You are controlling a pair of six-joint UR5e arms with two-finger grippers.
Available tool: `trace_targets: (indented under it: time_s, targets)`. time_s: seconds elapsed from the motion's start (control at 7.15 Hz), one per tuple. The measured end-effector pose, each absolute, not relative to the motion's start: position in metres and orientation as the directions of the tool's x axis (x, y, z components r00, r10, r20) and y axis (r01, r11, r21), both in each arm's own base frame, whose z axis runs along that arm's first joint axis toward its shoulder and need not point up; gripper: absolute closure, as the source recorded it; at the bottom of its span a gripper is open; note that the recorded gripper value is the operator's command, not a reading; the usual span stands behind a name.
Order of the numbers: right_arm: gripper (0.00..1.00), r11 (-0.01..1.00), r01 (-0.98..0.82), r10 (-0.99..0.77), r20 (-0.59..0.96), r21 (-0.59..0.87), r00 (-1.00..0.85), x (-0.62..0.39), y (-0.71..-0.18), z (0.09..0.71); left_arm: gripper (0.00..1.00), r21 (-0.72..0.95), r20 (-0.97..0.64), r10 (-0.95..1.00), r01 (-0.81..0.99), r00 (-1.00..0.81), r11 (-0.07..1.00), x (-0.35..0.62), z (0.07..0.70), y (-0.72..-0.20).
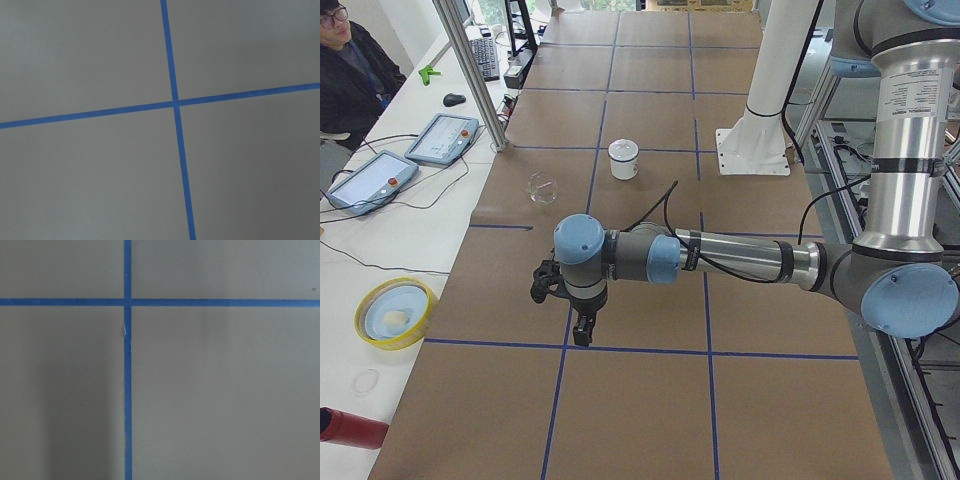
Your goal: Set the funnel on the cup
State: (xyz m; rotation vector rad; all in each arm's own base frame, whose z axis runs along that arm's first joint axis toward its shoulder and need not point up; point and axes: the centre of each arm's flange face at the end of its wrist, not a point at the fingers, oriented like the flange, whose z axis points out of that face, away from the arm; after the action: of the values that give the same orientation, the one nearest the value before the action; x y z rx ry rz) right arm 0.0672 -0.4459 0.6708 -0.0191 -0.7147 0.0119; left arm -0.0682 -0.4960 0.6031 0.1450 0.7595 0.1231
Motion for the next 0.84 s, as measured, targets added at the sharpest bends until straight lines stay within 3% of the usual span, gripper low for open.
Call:
trace_targets:
  time_s: [0.56, 0.84]
  targets:
    - [0.0, 1.0, -0.004, 0.017, 0.655, -0.022, 0.755, 0.067, -0.446, 0.671, 0.0, 0.472, -0.563, 0.349, -0.055, 0.749, 0.88, -0.072, 0.52, -0.555]
    - [0.0, 1.0, -0.004, 0.017, 0.655, -0.022, 0.755, 0.067, -0.446, 0.671, 0.0, 0.521, -0.601, 0.322, 0.053, 0.731, 0.852, -0.065, 0.485, -0.562]
